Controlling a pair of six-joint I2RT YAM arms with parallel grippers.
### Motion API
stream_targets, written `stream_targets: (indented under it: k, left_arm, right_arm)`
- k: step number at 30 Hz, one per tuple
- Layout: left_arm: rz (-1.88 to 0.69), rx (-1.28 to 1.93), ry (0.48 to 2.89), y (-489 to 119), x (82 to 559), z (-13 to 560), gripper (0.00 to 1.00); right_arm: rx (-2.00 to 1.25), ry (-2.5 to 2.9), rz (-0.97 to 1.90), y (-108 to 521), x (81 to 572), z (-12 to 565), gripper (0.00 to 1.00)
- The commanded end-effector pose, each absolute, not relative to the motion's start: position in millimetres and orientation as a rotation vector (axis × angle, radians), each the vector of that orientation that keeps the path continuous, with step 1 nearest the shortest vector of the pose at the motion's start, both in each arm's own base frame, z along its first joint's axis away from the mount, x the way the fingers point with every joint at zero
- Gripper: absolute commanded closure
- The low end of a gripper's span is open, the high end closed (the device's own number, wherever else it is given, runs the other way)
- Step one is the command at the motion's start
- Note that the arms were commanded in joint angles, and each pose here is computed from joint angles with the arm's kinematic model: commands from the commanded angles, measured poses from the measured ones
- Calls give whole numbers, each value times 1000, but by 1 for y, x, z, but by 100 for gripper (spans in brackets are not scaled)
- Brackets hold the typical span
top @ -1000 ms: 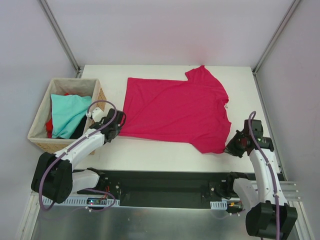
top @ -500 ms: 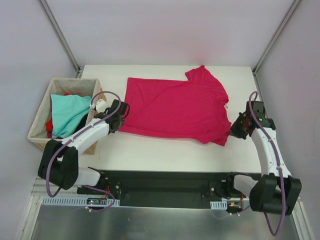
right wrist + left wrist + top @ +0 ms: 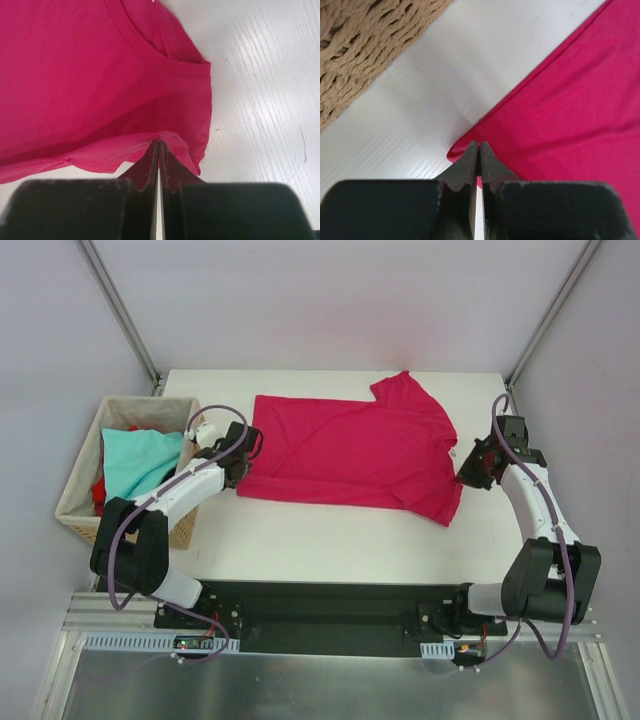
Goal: Fold and stack the t-shirts
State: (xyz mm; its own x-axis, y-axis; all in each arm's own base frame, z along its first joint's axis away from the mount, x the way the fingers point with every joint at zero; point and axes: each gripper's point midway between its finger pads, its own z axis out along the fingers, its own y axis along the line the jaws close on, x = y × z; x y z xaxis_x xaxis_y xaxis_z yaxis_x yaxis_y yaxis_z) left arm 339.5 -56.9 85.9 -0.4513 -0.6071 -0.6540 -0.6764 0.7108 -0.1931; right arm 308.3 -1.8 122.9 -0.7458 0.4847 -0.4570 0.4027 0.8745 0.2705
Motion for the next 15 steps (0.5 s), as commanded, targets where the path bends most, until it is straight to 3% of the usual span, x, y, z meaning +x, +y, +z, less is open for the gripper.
stream_targets:
  k: [1,15]
  left_arm:
    - [168,-971,2156,-46,352,93,100]
    - [156,-942,2169,-49,369,94,100]
  right_arm:
    - [580,2460,217,-4,336,139,100]
    - [535,2481,249,-1,362,136,100]
